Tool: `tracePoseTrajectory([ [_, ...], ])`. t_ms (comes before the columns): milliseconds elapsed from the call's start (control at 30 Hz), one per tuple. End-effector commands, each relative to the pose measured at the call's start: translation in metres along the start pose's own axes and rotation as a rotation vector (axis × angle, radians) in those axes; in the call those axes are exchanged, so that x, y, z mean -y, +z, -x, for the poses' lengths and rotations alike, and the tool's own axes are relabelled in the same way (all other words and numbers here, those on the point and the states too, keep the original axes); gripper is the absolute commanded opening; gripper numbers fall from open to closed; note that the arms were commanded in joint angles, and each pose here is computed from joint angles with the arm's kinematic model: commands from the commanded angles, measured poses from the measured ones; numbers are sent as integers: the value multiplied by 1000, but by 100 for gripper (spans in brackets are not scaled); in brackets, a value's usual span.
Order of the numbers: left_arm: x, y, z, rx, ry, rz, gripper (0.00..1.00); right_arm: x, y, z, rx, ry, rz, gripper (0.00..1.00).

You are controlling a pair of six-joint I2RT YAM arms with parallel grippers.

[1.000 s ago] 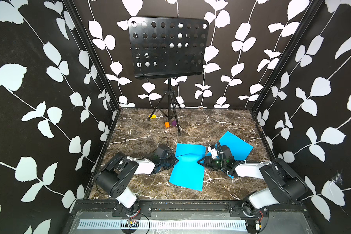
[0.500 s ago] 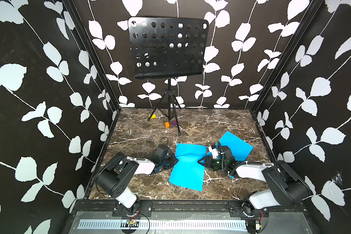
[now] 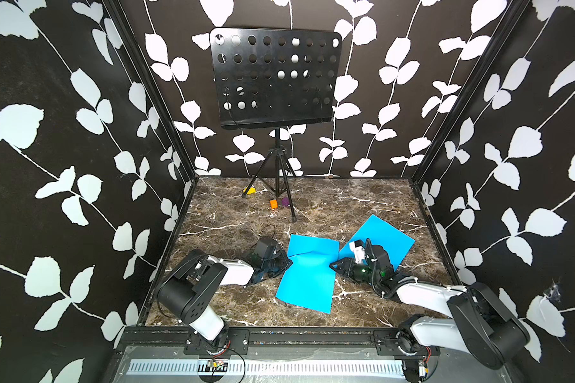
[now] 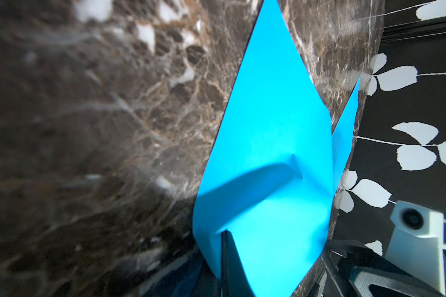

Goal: Fold the rectangular paper in half along the long edge
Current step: Fold the paper at the center of the board.

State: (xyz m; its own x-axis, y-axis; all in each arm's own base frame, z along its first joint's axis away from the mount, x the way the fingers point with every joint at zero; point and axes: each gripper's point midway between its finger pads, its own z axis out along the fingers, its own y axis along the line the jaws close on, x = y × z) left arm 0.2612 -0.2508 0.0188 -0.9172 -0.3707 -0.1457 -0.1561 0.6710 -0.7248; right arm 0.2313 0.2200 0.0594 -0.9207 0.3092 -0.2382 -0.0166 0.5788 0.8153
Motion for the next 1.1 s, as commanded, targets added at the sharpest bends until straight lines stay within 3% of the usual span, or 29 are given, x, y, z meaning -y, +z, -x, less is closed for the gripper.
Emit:
tracePoseTrajectory([
  [0, -15, 4, -7, -22, -3, 49, 7, -7, 1, 5, 23, -9, 24, 43],
  [567, -17, 2, -8, -25, -7, 48, 7, -4, 18, 8, 3, -47, 38, 40],
  [933, -20, 1, -9, -21, -4, 64, 12, 12, 16, 5, 8, -44, -30, 12],
  [1000, -23, 1, -8, -18, -6, 75, 15, 12, 15, 5, 12, -44, -35, 11],
  [1067, -25, 1, -8, -17, -5, 89, 16, 11, 12, 5, 18, -45, -33, 20],
])
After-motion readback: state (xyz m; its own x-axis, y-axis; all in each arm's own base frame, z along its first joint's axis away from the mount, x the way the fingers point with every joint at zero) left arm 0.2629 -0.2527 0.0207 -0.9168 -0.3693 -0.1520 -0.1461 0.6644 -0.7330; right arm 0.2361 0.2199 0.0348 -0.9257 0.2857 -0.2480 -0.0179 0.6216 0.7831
